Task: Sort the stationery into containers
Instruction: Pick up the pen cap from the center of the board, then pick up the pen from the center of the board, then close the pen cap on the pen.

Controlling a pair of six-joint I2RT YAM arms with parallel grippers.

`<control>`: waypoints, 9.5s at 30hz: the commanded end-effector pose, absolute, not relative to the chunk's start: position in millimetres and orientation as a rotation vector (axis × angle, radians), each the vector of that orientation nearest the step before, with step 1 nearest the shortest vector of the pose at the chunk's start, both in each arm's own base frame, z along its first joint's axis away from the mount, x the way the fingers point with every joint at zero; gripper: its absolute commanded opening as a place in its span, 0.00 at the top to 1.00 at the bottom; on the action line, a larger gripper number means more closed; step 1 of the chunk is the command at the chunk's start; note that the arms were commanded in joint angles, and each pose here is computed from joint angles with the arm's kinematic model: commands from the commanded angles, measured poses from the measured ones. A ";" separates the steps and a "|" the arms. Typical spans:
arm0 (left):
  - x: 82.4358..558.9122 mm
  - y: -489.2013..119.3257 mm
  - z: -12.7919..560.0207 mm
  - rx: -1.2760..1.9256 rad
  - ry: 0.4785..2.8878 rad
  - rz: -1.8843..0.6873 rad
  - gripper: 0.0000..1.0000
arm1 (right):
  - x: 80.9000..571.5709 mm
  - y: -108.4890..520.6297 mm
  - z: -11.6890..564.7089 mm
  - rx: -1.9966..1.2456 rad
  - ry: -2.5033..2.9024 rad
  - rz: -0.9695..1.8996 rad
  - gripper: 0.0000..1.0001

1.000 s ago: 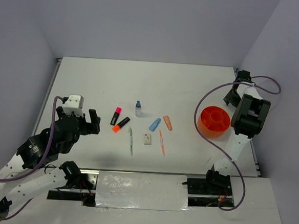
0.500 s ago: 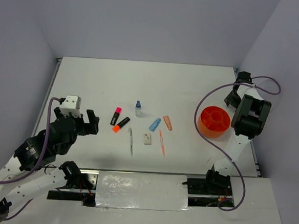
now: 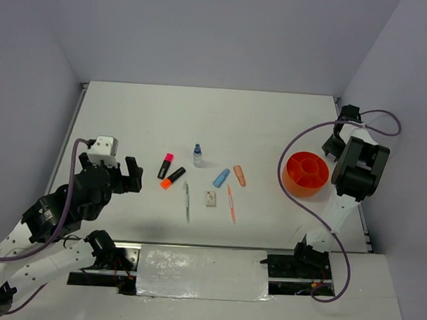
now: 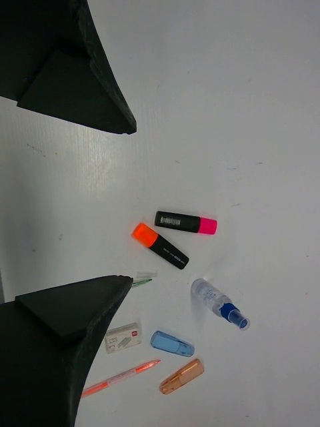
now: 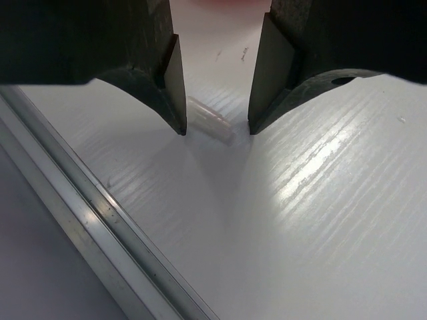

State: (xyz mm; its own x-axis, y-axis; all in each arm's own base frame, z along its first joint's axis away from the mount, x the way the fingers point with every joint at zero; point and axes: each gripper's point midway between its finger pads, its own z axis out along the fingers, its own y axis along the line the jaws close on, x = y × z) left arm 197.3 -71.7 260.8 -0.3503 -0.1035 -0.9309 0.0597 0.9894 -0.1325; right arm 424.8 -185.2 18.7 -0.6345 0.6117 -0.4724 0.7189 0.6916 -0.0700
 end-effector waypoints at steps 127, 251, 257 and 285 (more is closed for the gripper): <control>208.5 -381.7 42.0 -0.155 2.656 -0.209 1.00 | 245.0 45.2 321.6 0.273 1.770 0.353 1.00; 132.7 -287.1 337.3 0.376 1.421 -1.294 0.98 | 172.2 276.1 420.9 -0.225 1.230 1.461 1.00; 135.9 -286.2 335.9 0.374 1.433 -1.277 0.98 | 167.9 277.8 419.2 -0.240 1.232 1.487 1.00; 141.3 -280.7 337.5 0.357 1.425 -1.262 0.98 | 171.3 286.6 395.3 -0.258 1.296 1.484 1.00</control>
State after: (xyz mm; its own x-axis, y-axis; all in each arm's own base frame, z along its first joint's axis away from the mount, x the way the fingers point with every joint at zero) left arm 140.8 -286.1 310.8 -0.3550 -0.3623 -0.8618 0.7745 0.4023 -0.4882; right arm 178.8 286.3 391.8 -0.3796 0.5602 -0.7363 -0.7858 0.2248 0.5762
